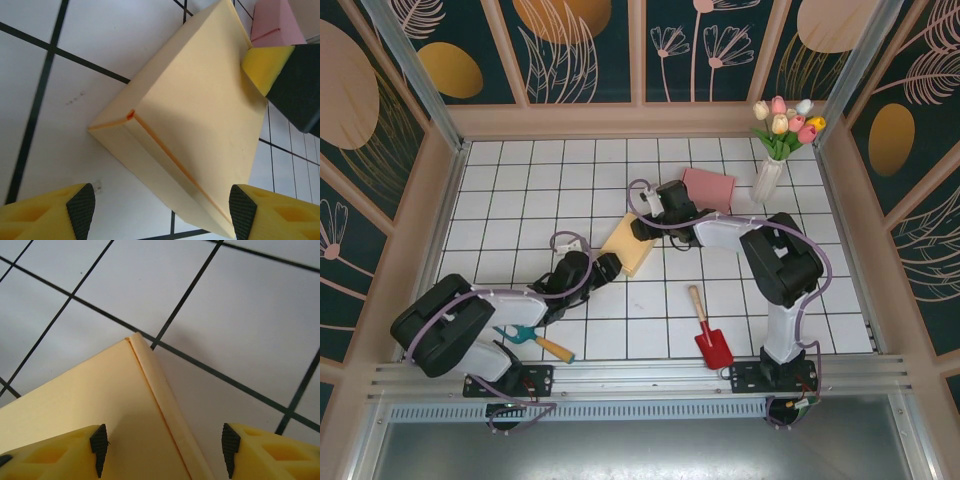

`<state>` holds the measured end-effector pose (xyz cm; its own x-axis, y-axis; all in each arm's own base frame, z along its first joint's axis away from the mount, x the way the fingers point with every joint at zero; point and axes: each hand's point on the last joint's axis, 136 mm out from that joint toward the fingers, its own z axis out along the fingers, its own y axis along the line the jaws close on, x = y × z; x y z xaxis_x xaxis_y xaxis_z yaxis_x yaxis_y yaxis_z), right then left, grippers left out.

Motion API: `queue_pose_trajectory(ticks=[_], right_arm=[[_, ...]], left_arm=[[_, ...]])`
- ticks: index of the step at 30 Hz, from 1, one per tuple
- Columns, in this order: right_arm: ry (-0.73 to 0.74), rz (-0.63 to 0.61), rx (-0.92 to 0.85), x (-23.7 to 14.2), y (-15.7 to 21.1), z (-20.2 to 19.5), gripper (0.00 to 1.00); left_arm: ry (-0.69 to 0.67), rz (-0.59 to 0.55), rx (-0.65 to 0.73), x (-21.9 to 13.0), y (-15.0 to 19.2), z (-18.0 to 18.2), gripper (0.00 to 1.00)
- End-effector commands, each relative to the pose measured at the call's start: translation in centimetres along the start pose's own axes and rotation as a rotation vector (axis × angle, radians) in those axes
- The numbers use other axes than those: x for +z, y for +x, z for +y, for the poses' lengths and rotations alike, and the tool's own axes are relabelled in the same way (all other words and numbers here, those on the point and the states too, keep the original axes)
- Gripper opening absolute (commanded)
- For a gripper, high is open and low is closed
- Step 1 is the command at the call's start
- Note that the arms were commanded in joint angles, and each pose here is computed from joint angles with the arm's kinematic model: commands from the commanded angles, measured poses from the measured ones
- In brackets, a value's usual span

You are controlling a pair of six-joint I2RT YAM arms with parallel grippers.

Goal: Fold the paper box

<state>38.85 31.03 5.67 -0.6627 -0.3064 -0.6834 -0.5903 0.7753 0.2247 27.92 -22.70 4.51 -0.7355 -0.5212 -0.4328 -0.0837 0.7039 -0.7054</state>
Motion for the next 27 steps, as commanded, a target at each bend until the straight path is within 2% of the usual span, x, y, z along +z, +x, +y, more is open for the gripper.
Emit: queue_pose_trajectory(ticks=[1, 7, 11, 17, 20, 27], right_arm=[[-0.081, 0.039, 0.017, 0.6, 0.9, 1.1, 0.65], [-0.102, 0.02, 0.079, -0.2, 0.9, 1.4, 0.59], [-0.14, -0.064, 0.119, -2.5, -1.1, 2.4, 0.59], [-0.168, -0.171, 0.166, -4.8, -4.4, 3.2, 0.59], [-0.167, -0.217, 0.18, -4.8, -5.8, 3.2, 0.59], [-0.138, -0.225, 0.232, -1.6, -7.8, 2.1, 0.59]], left_arm=[[0.077, -0.012, -0.026, 1.0, -0.7, -2.6, 0.74], [0.069, -0.044, 0.028, 3.3, -2.5, -5.0, 0.74], [0.068, -0.039, 0.056, 5.0, -4.2, -6.9, 0.76], [0.073, -0.122, 0.088, 5.4, -9.2, -8.8, 0.77], [0.059, -0.157, 0.147, 5.9, -11.7, -9.6, 0.77], [-0.104, -0.185, 0.26, 10.6, -16.1, -8.8, 0.77]])
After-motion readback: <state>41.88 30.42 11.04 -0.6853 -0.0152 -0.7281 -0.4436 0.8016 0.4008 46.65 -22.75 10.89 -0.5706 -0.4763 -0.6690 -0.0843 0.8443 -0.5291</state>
